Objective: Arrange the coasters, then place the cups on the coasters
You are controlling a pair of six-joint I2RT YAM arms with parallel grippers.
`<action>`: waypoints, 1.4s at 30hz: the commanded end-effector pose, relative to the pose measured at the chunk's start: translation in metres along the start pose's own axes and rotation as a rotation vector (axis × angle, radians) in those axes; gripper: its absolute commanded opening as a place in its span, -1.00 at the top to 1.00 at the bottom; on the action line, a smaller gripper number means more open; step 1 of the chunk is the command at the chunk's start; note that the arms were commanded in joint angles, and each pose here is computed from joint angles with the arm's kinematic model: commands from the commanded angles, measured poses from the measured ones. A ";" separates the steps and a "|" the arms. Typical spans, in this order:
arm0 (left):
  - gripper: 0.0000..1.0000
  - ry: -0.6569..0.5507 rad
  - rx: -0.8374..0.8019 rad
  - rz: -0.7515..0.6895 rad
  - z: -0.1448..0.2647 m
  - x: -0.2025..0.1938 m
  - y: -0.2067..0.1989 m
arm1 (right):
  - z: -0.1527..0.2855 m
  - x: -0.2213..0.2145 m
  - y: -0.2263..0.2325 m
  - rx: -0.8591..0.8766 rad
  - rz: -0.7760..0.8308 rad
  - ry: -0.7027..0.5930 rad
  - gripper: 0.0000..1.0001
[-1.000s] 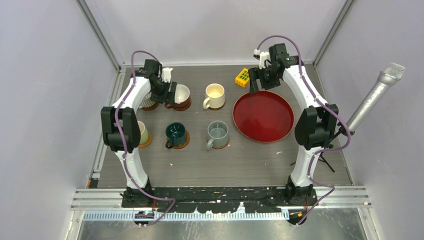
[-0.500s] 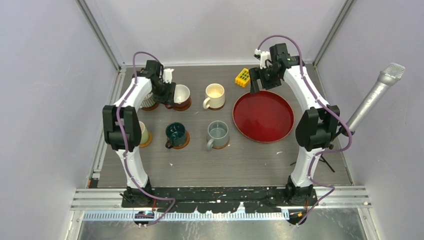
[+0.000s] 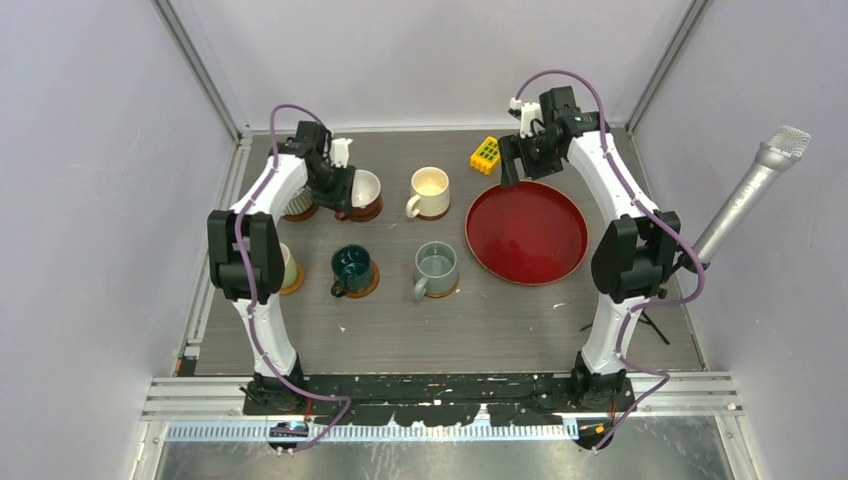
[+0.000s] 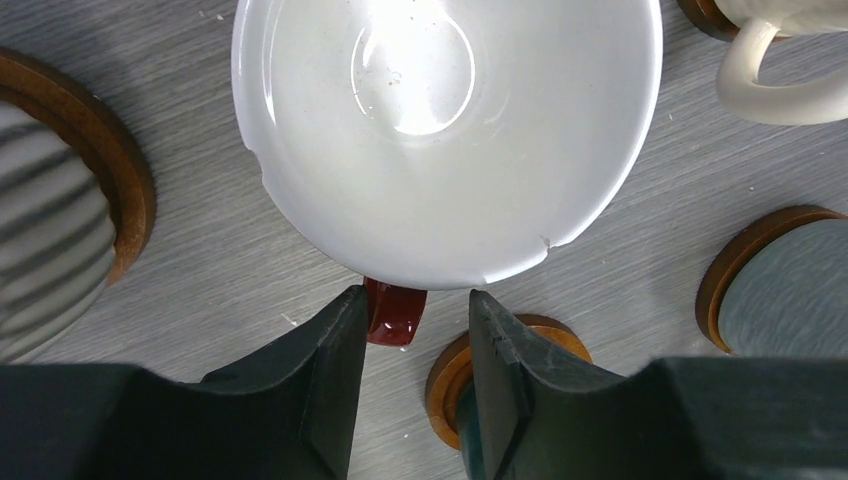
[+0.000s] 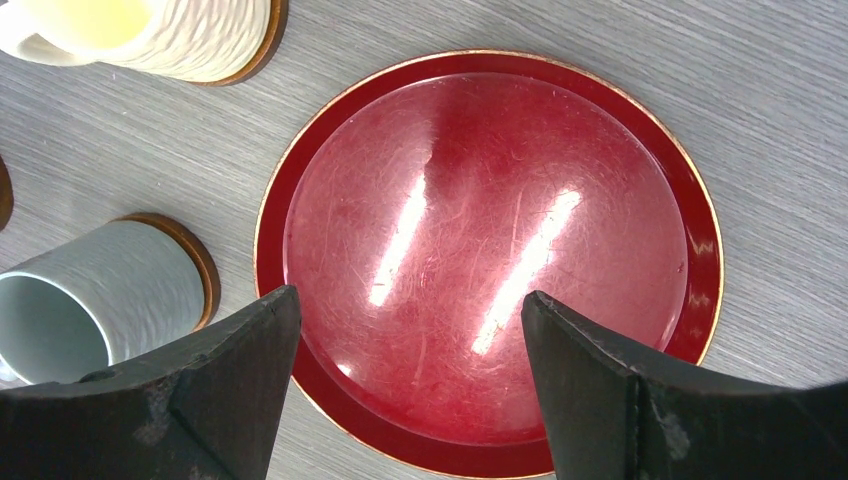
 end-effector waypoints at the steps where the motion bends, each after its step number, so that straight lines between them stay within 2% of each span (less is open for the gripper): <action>1: 0.14 -0.016 -0.042 0.002 0.002 0.002 -0.012 | 0.027 0.013 0.004 -0.016 0.034 -0.075 -0.71; 10: 0.07 -0.013 -0.040 -0.006 0.007 0.002 -0.014 | 0.029 0.013 0.005 -0.015 0.033 -0.079 -0.71; 15: -0.22 -0.018 -0.027 -0.027 0.019 0.002 -0.013 | 0.030 0.014 0.005 -0.013 0.033 -0.081 -0.71; 18: -0.32 -0.027 -0.020 -0.037 0.034 0.004 -0.009 | 0.031 0.014 0.005 -0.013 0.034 -0.083 -0.71; 29: -0.73 -0.077 0.013 -0.040 0.108 0.018 0.020 | 0.044 0.022 0.010 0.000 0.037 -0.110 -0.72; 33: -0.99 -0.120 0.021 -0.001 0.143 0.024 0.034 | 0.061 0.030 0.014 0.020 0.014 -0.142 -0.72; 42: -0.99 -0.209 0.011 0.118 0.197 0.010 0.039 | 0.100 0.025 0.020 0.075 -0.102 -0.220 -0.72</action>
Point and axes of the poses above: each gripper's point midway between its finger pads, its own z axis back along the fingers, its own y axis along the line the jaws close on, x = y × z, the point moved 1 cm from there along z, back along the fingers, and after that the axes turned 2 degrees about -z, right-handed, at the moved point
